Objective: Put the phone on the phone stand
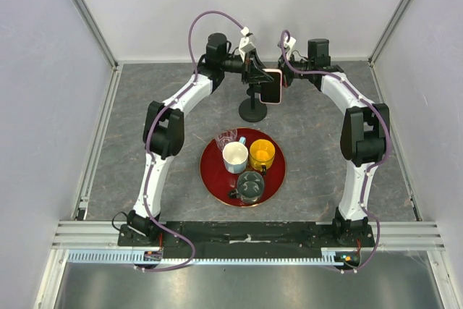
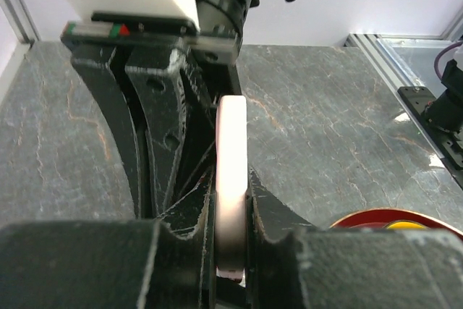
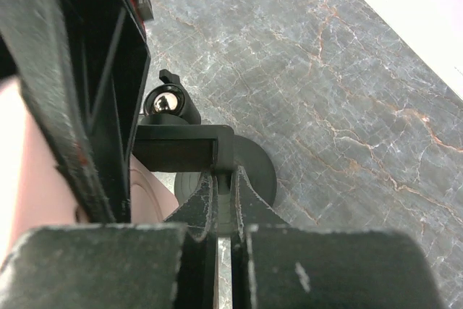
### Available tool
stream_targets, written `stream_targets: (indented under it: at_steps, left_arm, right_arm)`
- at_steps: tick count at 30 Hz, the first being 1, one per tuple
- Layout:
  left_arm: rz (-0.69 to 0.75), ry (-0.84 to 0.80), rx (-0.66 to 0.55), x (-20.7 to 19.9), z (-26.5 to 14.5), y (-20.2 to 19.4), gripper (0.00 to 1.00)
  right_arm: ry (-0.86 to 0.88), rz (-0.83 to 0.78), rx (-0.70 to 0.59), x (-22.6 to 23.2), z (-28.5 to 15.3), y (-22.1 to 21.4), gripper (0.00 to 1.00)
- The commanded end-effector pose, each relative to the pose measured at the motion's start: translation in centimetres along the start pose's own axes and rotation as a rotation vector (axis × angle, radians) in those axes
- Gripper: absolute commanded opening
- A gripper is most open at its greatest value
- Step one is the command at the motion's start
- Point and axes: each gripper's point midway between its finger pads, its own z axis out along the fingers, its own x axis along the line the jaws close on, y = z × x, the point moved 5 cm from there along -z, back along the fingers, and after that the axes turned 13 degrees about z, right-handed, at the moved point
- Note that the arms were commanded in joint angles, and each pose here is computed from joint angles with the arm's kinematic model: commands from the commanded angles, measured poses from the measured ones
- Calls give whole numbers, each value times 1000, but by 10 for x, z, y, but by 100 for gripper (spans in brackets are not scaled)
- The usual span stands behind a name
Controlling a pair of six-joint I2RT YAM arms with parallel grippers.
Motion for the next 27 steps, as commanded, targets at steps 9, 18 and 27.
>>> stream_targets:
  at_steps: [9, 18, 27]
  left_arm:
    - [106, 300, 44, -6, -19, 59, 2]
    - [155, 597, 165, -11, -41, 64, 2]
    - [180, 1009, 271, -21, -87, 55, 2]
  right_arm:
    - [-199, 76, -221, 3, -5, -6, 0]
    - [-562, 164, -401, 1, -28, -13, 0]
    - [-1001, 296, -586, -2, -51, -17, 0]
